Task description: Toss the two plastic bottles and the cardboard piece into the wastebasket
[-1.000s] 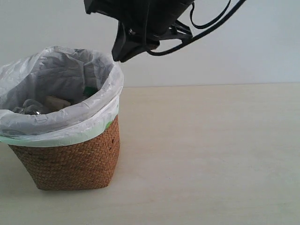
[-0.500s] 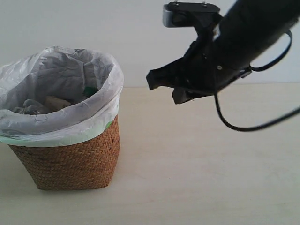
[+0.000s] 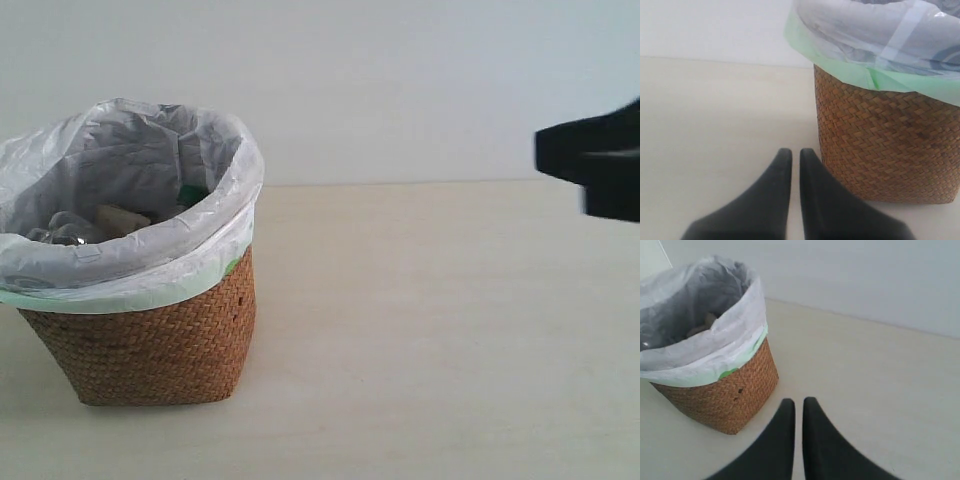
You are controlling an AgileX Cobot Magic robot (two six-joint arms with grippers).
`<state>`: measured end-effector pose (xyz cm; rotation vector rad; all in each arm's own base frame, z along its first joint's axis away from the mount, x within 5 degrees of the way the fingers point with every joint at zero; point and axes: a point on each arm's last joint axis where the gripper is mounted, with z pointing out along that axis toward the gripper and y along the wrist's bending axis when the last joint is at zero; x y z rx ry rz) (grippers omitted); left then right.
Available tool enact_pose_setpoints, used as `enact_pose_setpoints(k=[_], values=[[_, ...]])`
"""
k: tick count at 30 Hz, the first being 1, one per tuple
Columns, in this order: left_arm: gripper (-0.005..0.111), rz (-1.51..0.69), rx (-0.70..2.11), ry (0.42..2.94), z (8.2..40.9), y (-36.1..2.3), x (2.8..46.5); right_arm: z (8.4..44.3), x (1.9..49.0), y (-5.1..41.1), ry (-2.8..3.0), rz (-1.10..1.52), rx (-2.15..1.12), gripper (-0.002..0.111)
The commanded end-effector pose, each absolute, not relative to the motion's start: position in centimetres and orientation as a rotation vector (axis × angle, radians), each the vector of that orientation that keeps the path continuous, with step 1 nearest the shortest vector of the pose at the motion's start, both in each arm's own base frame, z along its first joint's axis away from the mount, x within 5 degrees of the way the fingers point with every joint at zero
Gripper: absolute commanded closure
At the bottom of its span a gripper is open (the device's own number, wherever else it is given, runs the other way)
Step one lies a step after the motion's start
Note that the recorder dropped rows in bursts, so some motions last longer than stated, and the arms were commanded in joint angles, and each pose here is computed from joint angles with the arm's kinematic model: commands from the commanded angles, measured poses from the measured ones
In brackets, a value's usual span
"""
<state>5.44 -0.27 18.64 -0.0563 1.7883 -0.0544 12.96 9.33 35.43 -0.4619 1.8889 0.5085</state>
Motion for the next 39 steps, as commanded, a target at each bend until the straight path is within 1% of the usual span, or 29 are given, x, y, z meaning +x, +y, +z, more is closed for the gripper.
enact_pose_setpoints(k=[1, 7, 14, 18, 25, 27, 30, 34, 39], values=[[0.101, -0.056, -0.066, 1.786, 18.6, -0.2, 5.4, 34.6, 8.6, 6.1, 1.75, 0.54, -0.425, 0.107], [0.101, -0.056, -0.066, 1.786, 18.6, -0.2, 5.4, 33.5, 4.5, 3.1, 1.647, 0.571, -0.394, 0.107], [0.101, -0.056, -0.066, 1.786, 18.6, -0.2, 5.4, 34.0, 1.4, 0.8, 1.478, 0.611, -0.351, 0.107], [0.101, -0.056, -0.066, 1.786, 18.6, -0.2, 5.4, 34.1, 0.5, 0.2, 1.43, 0.621, -0.339, 0.107], [0.101, -0.056, -0.066, 1.786, 18.6, -0.2, 5.4, 34.1, 0.5, 0.2, 1.428, 0.621, -0.338, 0.107], [0.101, -0.056, -0.066, 1.786, 18.6, -0.2, 5.4, 34.0, 0.2, -0.1, 1.416, 0.577, -0.292, 0.107], [0.101, -0.056, -0.066, 1.786, 18.6, -0.2, 5.4, 34.1, 0.1, -0.1, 1.418, 0.401, -0.136, 0.107], [0.101, -0.056, -0.066, 1.786, 18.6, -0.2, 5.4, 34.1, 0.1, -0.1, 1.417, 0.247, -0.002, 0.107], [0.101, -0.056, -0.066, 1.786, 18.6, -0.2, 5.4, 34.1, 0.1, -0.1, 1.413, 0.165, 0.067, 0.107]])
